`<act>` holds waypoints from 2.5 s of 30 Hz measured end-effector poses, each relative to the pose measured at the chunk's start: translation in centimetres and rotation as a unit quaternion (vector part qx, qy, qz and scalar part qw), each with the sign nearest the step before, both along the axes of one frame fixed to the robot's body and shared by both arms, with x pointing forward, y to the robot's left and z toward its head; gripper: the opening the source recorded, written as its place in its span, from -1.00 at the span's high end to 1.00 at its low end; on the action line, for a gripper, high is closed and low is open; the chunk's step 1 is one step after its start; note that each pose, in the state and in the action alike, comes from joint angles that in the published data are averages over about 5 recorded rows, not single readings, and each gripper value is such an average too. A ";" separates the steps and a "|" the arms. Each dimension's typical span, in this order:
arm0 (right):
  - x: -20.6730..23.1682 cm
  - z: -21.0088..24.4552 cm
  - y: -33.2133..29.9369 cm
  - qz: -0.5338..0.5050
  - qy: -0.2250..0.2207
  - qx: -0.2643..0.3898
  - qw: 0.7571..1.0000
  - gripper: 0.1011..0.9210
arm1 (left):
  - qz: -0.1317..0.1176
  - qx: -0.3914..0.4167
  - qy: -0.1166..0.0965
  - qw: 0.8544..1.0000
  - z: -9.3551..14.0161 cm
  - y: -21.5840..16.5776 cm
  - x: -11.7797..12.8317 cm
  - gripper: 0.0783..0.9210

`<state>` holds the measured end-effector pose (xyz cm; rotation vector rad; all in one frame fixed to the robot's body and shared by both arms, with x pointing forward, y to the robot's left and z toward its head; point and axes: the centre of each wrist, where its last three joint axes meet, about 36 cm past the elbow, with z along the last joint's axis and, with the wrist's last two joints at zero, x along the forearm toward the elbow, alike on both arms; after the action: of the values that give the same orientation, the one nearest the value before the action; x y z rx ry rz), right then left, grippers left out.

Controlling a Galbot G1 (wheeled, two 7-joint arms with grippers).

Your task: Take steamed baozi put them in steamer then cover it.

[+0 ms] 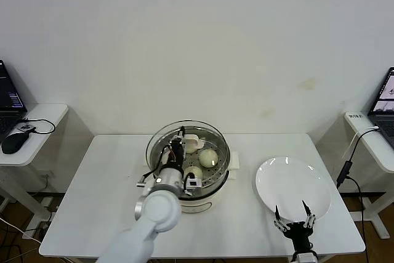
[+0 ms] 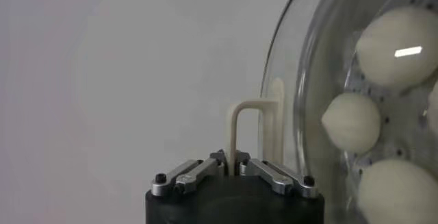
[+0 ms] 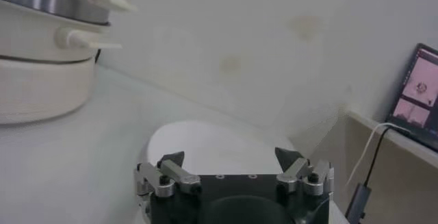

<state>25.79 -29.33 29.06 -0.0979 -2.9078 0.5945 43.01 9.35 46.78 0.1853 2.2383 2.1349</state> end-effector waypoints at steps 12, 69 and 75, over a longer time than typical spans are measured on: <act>-0.3 -0.2 0.4 0.004 0.003 -0.006 1.000 -0.76 | -0.001 0.006 0.017 1.000 -1.4 -1.3 0.1 0.84; -1.3 -0.2 0.9 0.016 0.016 -0.020 1.000 -0.76 | -0.002 -0.034 0.003 0.999 -1.5 0.6 -3.3 -0.47; -1.6 -0.2 1.0 0.020 0.019 -0.020 0.999 -0.76 | -0.015 -0.074 0.000 0.997 -0.2 2.4 -6.8 -0.75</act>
<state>24.19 -28.30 28.85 -0.0345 -2.8674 0.6545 36.20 11.76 46.60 0.2110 2.3650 1.9457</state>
